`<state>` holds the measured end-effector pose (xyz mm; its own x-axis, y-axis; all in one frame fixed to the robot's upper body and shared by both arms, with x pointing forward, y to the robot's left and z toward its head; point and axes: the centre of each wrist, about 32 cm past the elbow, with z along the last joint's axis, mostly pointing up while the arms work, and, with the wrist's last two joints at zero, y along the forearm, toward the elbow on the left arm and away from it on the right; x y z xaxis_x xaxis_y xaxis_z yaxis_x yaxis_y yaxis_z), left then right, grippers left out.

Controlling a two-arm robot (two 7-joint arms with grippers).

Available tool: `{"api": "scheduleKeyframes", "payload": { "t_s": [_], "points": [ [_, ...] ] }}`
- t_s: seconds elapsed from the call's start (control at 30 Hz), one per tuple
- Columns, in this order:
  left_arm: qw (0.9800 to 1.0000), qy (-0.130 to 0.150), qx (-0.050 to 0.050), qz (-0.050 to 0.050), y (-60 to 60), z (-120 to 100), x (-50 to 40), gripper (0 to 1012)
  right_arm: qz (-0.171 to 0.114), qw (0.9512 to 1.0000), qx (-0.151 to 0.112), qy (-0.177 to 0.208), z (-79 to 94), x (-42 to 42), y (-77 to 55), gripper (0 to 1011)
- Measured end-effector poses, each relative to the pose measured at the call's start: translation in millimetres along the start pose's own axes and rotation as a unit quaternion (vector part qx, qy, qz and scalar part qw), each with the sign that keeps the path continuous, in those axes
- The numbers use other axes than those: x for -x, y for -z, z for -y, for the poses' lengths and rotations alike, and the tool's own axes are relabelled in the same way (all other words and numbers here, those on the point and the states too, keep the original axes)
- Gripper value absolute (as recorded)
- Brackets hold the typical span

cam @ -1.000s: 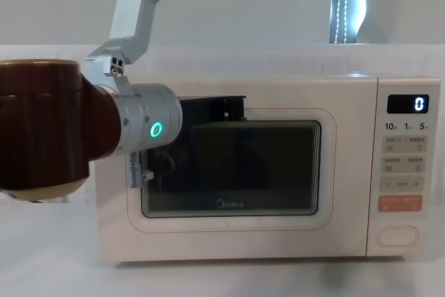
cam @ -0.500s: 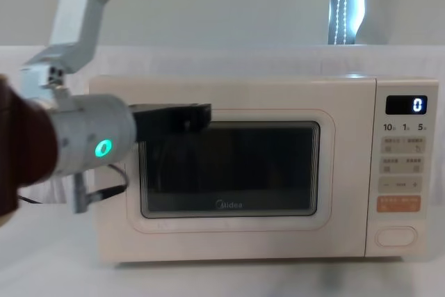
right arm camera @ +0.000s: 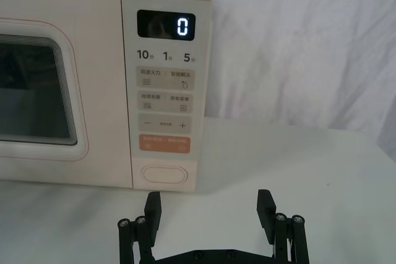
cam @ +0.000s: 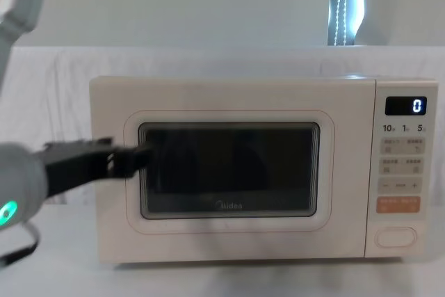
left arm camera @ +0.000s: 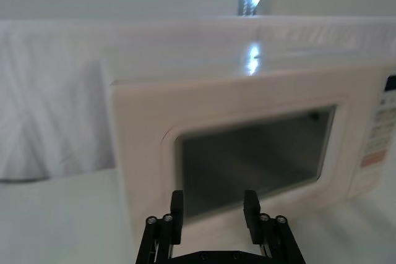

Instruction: Press the button to open the microwave door with one hand; close the microwave door with the other hand.

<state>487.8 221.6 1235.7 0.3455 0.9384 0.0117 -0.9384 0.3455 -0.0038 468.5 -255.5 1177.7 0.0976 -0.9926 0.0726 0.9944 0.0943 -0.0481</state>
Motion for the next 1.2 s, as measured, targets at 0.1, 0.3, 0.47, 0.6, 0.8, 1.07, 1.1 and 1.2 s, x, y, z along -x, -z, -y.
{"api": "scheduleKeyframes", "payload": {
  "t_s": [0.1, 0.3, 0.47, 0.6, 0.8, 1.07, 1.1, 1.2],
  "points": [
    [0.9998, -0.017, -0.006, -0.002, 10.5, -15, -2.3, 706, 0.0, 1.0, 0.0, 0.0, 0.0, 0.0, 0.0, 1002],
    [0.9986, -0.052, -0.007, -0.005, 25.1, -38, -8.3, 873, 0.0, 1.0, 0.0, 0.0, 0.0, 0.0, 0.0, 1002],
    [0.9968, -0.079, -0.005, -0.008, 33.4, -56, -14.0, 1001, 0.0, 1.0, 0.0, 0.0, 0.0, 0.0, 0.0, 1002],
    [0.9954, -0.095, -0.005, -0.007, 38.4, -66, -17.0, 1001, 0.0, 1.0, 0.0, 0.0, 0.0, 0.0, 0.0, 1002],
    [0.9924, -0.122, -0.003, -0.009, 46.5, -78, -19.0, 1001, 0.0, 1.0, 0.0, 0.0, 0.0, 0.0, 0.0, 1002],
    [0.9894, -0.145, -0.003, -0.009, 55.8, -89, -20.8, 1001, 0.0, 1.0, 0.0, 0.0, 0.0, 0.0, 0.0, 1002],
    [0.9888, -0.149, -0.003, -0.007, 57.0, -91, -21.6, 1001, 0.0, 1.0, 0.0, 0.0, 0.0, 0.0, 0.0, 1002],
    [0.9883, -0.153, -0.004, -0.005, 58.9, -93, -22.7, 1001, 0.0, 1.0, 0.0, 0.0, 0.0, 0.0, 0.0, 1002]
  ]
}}
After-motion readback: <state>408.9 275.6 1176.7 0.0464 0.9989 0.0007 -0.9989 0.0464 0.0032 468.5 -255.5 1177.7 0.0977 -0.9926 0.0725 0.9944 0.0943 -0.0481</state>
